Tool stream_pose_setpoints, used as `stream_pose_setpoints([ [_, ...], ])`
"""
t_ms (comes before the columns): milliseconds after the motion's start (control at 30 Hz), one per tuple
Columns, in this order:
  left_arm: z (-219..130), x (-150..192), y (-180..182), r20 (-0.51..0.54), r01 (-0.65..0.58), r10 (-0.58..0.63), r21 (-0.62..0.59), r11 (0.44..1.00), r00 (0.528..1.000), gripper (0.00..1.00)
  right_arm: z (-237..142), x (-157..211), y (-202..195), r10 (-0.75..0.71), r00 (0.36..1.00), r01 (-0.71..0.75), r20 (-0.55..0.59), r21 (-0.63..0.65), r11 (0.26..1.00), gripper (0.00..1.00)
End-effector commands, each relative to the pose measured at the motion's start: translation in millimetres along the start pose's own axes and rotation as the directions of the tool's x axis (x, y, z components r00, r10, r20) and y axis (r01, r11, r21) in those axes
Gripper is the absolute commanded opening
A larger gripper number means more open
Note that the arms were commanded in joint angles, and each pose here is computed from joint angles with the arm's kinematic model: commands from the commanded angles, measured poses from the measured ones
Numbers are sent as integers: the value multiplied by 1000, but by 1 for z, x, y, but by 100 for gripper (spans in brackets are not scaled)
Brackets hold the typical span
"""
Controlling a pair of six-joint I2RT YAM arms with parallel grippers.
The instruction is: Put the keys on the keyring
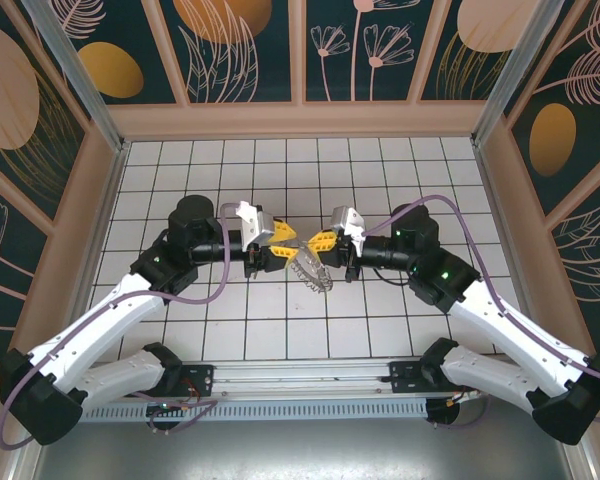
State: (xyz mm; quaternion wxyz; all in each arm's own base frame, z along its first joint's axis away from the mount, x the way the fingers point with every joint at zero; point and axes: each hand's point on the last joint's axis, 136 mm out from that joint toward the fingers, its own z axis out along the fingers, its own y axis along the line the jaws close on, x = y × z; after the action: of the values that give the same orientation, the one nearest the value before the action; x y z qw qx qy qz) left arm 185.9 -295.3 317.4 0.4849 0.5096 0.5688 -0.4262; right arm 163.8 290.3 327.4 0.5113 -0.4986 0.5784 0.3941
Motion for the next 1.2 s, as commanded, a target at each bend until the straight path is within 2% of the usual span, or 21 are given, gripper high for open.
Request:
stream_pose_setpoints([
  [0, -1, -21, -8, 52, -35, 32, 51, 998, 998, 36, -5, -22, 10, -72, 993, 74, 89, -21, 997, 0],
  [200, 1, -20, -10, 59, -35, 31, 65, 997, 998, 29, -3, -21, 9, -74, 992, 76, 98, -18, 997, 0],
  [367, 2, -19, -11, 61, -23, 18, 79, 997, 998, 15, -2, -22, 10, -77, 991, 80, 105, -20, 997, 0],
  [567, 2, -18, -10, 67, -19, 14, 78, 997, 998, 14, -1, -19, 10, -72, 992, 74, 106, -17, 997, 0],
  [600, 2, -17, -10, 65, -21, 16, 74, 997, 998, 11, -1, -18, 10, -70, 992, 72, 105, -16, 997, 0],
  [667, 3, -15, -9, 61, -20, 16, 72, 997, 998, 0, -1, -15, 9, -68, 993, 69, 101, -12, 998, 0],
  [867, 1, -15, -5, 38, -41, 39, 38, 998, 998, 0, -3, -8, 6, -66, 995, 64, 76, 32, 997, 0],
  [900, 1, -14, -4, 27, -43, 42, 33, 999, 999, 0, -4, -8, 5, -69, 995, 65, 75, 43, 997, 2],
  [1033, 1, -8, 0, -29, -53, 54, 15, 998, 998, 0, -8, -4, -3, -65, 997, 59, 49, 105, 993, 23],
  [1167, 1, 0, 7, -112, -67, 66, -10, 998, 992, 0, -14, -3, -7, -59, 998, 53, 33, 155, 987, 32],
])
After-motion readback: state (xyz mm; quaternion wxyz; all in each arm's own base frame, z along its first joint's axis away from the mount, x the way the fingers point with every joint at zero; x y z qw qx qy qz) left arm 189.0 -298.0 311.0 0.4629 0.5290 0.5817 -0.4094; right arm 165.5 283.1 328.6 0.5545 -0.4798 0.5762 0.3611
